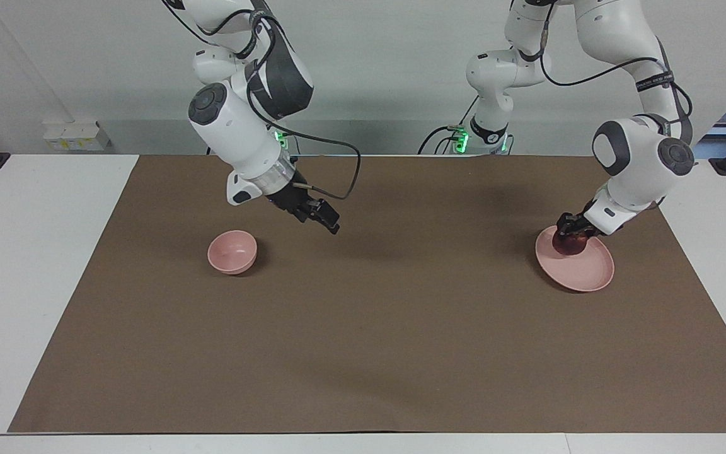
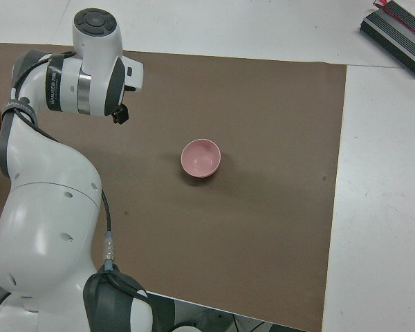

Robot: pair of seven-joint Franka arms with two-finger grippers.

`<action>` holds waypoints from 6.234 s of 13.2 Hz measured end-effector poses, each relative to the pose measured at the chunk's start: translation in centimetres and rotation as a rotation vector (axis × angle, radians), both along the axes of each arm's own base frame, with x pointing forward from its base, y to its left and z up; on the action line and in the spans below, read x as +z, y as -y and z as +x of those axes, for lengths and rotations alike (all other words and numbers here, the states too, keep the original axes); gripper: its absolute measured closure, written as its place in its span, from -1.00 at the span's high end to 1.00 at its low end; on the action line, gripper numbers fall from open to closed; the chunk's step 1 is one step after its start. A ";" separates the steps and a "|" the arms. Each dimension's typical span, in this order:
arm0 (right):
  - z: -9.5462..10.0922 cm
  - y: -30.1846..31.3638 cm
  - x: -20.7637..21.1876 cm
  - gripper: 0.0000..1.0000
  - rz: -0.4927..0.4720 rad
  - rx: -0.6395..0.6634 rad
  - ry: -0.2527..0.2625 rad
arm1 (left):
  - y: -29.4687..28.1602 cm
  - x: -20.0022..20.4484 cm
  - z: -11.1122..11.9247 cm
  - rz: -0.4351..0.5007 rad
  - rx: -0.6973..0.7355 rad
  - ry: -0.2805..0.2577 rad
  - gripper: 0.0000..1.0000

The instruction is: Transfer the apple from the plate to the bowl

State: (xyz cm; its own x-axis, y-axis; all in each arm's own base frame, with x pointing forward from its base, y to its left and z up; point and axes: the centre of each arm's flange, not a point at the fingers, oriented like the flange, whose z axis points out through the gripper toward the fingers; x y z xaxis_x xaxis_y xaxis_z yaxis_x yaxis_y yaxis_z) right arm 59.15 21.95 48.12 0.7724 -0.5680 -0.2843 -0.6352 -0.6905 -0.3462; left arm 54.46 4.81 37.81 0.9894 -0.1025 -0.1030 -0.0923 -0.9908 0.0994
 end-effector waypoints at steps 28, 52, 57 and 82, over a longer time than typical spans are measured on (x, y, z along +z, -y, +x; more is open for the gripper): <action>1.2 -11.4 -5.6 0.32 0.429 -0.432 -0.281 | 30.8 8.9 -3.7 -0.666 0.435 0.302 0.20; 1.9 -5.1 -2.9 0.23 0.248 -0.281 -0.225 | 32.6 10.1 -3.5 -0.688 0.406 0.302 1.00; 2.4 0.3 -0.8 0.23 0.131 -0.138 -0.109 | 28.6 8.4 -2.4 -0.479 0.225 0.241 1.00; -5.7 18.5 -13.3 0.23 -0.458 0.649 0.236 | 6.1 29.6 -0.7 0.061 -0.102 0.146 1.00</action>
